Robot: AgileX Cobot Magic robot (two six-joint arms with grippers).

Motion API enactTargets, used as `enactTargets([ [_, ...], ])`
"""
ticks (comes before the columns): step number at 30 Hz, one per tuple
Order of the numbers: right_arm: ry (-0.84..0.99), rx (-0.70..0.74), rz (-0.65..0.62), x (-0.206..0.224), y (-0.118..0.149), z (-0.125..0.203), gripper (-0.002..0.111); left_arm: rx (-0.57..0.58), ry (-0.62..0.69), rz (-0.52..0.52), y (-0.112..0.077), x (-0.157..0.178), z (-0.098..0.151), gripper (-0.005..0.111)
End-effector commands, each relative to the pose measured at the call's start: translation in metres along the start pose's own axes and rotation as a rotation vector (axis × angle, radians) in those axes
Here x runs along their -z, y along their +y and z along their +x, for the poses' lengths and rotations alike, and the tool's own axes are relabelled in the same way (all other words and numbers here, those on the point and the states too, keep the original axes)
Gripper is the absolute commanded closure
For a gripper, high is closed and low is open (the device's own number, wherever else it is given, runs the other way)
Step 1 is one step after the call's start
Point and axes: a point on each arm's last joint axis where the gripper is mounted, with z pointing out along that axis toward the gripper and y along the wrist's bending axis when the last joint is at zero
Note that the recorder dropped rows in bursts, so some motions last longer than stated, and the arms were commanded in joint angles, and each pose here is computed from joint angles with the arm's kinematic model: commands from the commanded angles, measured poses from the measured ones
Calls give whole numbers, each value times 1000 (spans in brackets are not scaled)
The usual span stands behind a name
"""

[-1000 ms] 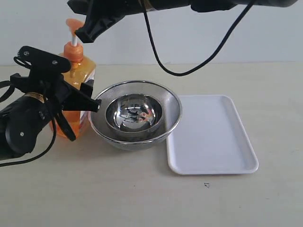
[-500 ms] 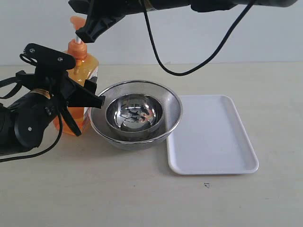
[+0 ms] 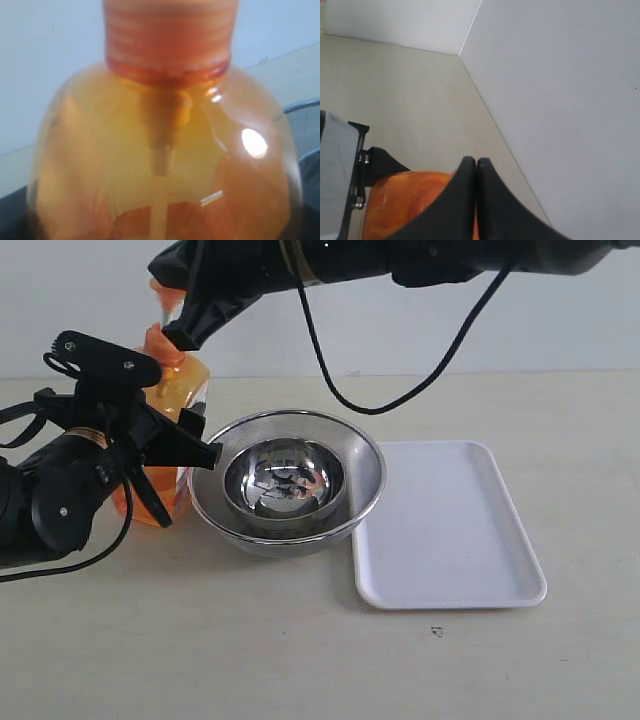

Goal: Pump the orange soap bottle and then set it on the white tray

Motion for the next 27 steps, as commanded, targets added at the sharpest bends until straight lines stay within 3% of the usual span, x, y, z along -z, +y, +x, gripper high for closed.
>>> enactTargets([
  [1, 5, -15, -14, -4, 2, 4, 108, -12, -60, -21, 1, -1, -8, 102],
  [12, 34, -71, -88, -19, 11, 25, 108, -12, -60, -21, 1, -1, -8, 102],
  [27, 92, -132, -81, -20, 18, 43, 108, -33, -54, -10, 0, -1, -8, 102],
])
